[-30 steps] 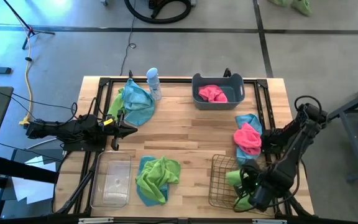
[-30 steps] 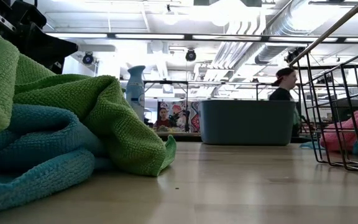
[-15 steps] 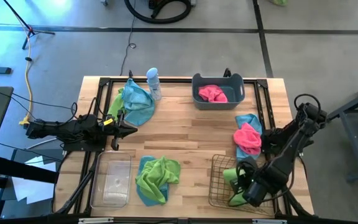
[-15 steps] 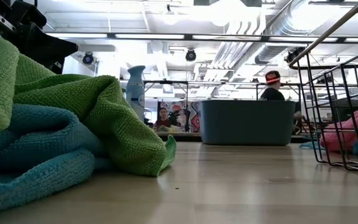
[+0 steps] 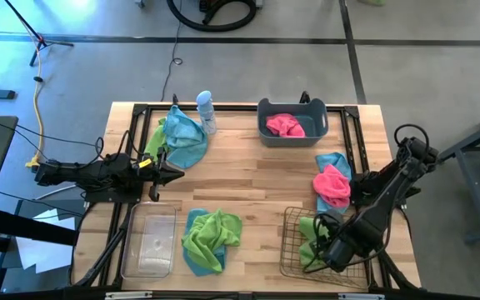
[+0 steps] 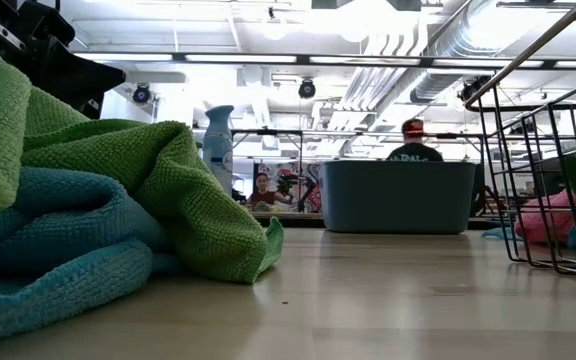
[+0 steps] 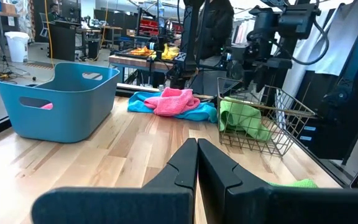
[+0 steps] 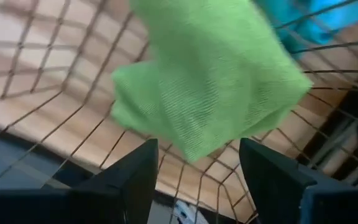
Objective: Sort microfiber towel by color & place in baskets
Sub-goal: Put the bottom green microfiber towel into the wire basket
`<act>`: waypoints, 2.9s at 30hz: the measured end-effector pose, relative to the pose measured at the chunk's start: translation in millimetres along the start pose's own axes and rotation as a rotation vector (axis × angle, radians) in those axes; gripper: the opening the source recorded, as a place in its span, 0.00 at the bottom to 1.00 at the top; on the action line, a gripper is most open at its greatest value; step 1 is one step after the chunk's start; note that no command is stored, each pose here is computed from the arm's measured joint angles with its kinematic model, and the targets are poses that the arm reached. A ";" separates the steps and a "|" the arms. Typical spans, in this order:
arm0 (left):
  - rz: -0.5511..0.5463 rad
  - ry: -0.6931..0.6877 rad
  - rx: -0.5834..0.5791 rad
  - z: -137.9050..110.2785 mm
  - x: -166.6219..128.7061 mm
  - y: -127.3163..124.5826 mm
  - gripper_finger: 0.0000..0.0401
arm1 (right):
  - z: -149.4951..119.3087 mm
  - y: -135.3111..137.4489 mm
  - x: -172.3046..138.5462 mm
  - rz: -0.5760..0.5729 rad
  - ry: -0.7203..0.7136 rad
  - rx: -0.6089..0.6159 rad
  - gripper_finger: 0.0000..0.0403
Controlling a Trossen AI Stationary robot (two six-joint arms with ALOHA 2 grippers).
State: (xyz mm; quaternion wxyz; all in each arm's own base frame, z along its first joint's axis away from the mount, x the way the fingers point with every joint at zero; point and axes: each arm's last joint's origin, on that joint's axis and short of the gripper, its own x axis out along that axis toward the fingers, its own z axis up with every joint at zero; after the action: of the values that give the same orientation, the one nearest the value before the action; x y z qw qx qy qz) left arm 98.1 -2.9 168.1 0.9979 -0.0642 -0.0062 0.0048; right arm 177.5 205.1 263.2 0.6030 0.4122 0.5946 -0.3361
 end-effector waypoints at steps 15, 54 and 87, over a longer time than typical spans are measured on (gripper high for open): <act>0.000 -0.001 0.000 0.1 0.0 0.0 0.00 | 10.6 -0.9 -36.6 0.320 -0.148 -0.288 0.55; 0.000 -0.001 0.000 0.1 0.0 0.0 0.00 | 204.4 -22.0 -136.4 0.517 -0.974 -0.742 0.55; 0.000 -0.001 0.000 0.1 0.0 0.0 0.00 | 191.2 -126.7 -84.6 0.786 -1.209 -0.696 0.03</act>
State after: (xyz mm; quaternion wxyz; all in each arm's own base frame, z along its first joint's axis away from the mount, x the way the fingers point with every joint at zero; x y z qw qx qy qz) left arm 98.1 -2.9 168.1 0.9979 -0.0643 -0.0065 0.0047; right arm 142.5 -28.6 325.9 0.9891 0.1261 0.0472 -0.0594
